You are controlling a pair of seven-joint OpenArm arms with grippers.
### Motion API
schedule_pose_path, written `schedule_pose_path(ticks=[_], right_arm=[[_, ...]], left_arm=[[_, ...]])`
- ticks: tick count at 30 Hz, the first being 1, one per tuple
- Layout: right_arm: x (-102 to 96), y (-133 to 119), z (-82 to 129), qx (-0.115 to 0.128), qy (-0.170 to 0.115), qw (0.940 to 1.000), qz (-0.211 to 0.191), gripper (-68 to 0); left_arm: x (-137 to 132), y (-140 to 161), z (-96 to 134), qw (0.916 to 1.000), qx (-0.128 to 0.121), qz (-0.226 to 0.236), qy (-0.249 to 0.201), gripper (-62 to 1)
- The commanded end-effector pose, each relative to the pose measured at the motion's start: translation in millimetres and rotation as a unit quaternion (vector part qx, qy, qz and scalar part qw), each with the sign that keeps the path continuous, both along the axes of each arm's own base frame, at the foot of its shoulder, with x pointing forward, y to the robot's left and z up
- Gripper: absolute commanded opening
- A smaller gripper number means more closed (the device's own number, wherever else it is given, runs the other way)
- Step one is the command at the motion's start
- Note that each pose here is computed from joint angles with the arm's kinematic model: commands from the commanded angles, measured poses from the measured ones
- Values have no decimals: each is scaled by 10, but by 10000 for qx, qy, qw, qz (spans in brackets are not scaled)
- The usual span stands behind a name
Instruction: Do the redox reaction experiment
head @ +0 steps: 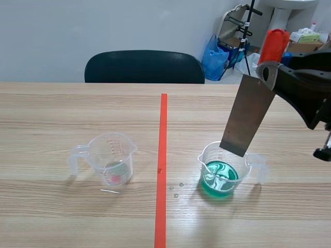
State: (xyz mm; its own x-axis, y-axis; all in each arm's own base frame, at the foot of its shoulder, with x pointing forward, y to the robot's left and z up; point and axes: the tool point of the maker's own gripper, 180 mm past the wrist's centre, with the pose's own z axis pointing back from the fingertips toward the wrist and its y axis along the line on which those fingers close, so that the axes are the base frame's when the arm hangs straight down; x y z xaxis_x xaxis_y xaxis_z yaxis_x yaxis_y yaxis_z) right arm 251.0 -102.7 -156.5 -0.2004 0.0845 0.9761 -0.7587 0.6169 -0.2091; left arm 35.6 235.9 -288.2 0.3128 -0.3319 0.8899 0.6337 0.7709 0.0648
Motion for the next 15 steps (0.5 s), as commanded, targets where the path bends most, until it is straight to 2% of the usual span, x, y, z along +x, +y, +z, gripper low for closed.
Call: schedule_pose_path(ticks=[1,3,5,15], right_arm=[[12,10,137,113,-186,9998,22,-656],[12,10,137,113,-186,9998,22,-656],[12,10,137,113,-186,9998,22,-656],[12,10,138,115,-187,9998,22,-656]], left_arm=[[34,-16,48,9999,-75,20,-106,-180],[33,-19,49,9999,-86,21,-101,-56],[31,-17,44,9999,-78,22,-90,-1],[31,-17,44,9999,-76,20,-89,9]])
